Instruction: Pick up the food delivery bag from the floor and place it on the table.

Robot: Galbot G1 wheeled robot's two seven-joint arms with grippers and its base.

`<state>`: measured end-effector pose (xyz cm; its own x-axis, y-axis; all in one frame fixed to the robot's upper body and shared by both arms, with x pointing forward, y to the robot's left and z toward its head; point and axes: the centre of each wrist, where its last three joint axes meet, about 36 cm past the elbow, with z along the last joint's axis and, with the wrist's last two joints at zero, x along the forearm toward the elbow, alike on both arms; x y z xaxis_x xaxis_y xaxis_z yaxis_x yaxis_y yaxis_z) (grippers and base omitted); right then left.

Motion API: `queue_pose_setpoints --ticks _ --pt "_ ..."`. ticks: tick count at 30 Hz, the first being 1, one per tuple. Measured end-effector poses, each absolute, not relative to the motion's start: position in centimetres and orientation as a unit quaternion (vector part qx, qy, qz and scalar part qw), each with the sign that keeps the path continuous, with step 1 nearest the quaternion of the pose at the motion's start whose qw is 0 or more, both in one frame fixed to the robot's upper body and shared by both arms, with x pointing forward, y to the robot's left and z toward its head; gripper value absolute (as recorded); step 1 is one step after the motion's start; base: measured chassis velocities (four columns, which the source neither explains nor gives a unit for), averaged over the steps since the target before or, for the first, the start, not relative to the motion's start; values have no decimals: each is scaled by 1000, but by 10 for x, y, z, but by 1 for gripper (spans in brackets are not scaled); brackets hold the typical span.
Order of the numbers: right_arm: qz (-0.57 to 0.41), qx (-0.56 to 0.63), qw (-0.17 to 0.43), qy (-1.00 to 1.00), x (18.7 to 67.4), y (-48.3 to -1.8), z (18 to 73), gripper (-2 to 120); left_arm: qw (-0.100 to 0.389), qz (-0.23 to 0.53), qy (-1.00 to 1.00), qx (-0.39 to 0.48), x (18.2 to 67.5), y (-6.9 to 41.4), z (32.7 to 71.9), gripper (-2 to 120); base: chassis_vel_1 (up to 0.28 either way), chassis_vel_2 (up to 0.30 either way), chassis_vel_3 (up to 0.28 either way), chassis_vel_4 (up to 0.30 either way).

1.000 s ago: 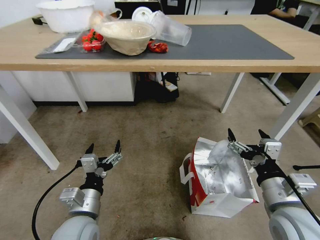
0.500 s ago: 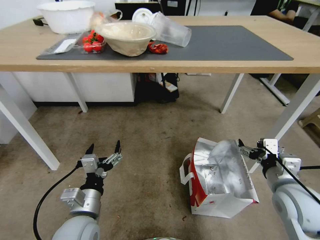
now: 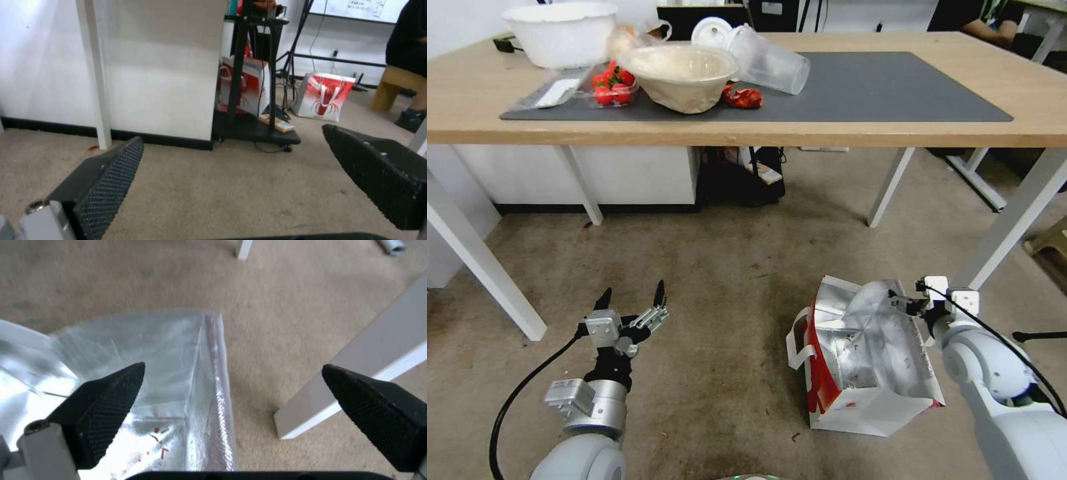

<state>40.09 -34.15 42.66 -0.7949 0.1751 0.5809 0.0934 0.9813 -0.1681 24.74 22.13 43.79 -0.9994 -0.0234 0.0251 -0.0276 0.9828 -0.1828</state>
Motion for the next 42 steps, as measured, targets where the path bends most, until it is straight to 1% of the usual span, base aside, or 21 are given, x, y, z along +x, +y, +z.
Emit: queue_pose_setpoints --ticks 5,8,9,10,12,14,15,16,17,19,20,21,23,25,26,28,30,32,34,42 --pt "66 -66 329 -940 413 -339 413 100 11 92 -996 14 247 221 438 100 0 0 0 0" --pt "66 -66 329 -940 413 -339 413 100 11 92 -996 14 247 221 438 100 0 0 0 0" --pt "66 -65 333 -938 417 -337 410 92 11 92 -996 15 247 221 438 100 0 0 0 0" --pt "66 -65 333 -938 417 -337 410 92 11 92 -996 15 247 221 438 100 0 0 0 0" --pt "67 -64 337 -937 420 -336 406 82 11 91 -996 15 247 222 438 100 0 0 0 0" --pt "68 -64 338 -936 421 -336 404 80 10 91 -996 16 247 222 438 100 0 0 0 0" --pt "68 -64 342 -935 422 -335 401 72 10 91 -996 17 247 222 438 100 0 0 0 0" --pt "70 -64 345 -934 423 -335 399 67 10 90 -996 17 247 223 438 100 0 0 0 0" --pt "70 -64 345 -934 423 -335 399 67 10 90 -996 17 247 223 438 100 0 0 0 0" --pt "72 -65 347 -933 423 -335 396 62 10 90 -996 17 247 223 438 100 0 0 0 0" --pt "74 -65 349 -932 423 -335 394 53 10 90 -996 18 247 223 438 100 0 0 0 0" --pt "74 -65 350 -932 423 -335 394 48 10 90 -996 18 248 223 438 100 0 0 0 0" --pt "74 -65 350 -932 423 -335 394 48 10 90 -996 18 248 223 438 100 0 0 0 0" --pt "74 -64 351 -931 423 -335 393 37 10 90 -996 18 248 223 438 100 0 0 0 0" --pt "74 -64 351 -931 423 -335 393 37 10 90 -996 18 248 223 438 100 0 0 0 0" --pt "74 -63 351 -931 423 -335 393 28 10 90 -996 18 248 223 438 100 0 0 0 0" --pt "74 -61 353 -931 422 -335 392 14 10 90 -996 18 249 223 437 100 0 0 0 0" --pt "74 -61 353 -931 421 -335 392 13 11 90 -996 17 249 223 437 100 0 0 0 0" --pt "74 -58 354 -930 420 -336 391 0 11 91 -996 17 249 222 436 100 0 0 0 0" --pt "66 -48 353 -932 417 -336 393 0 11 90 -996 16 249 222 436 100 0 0 0 0"
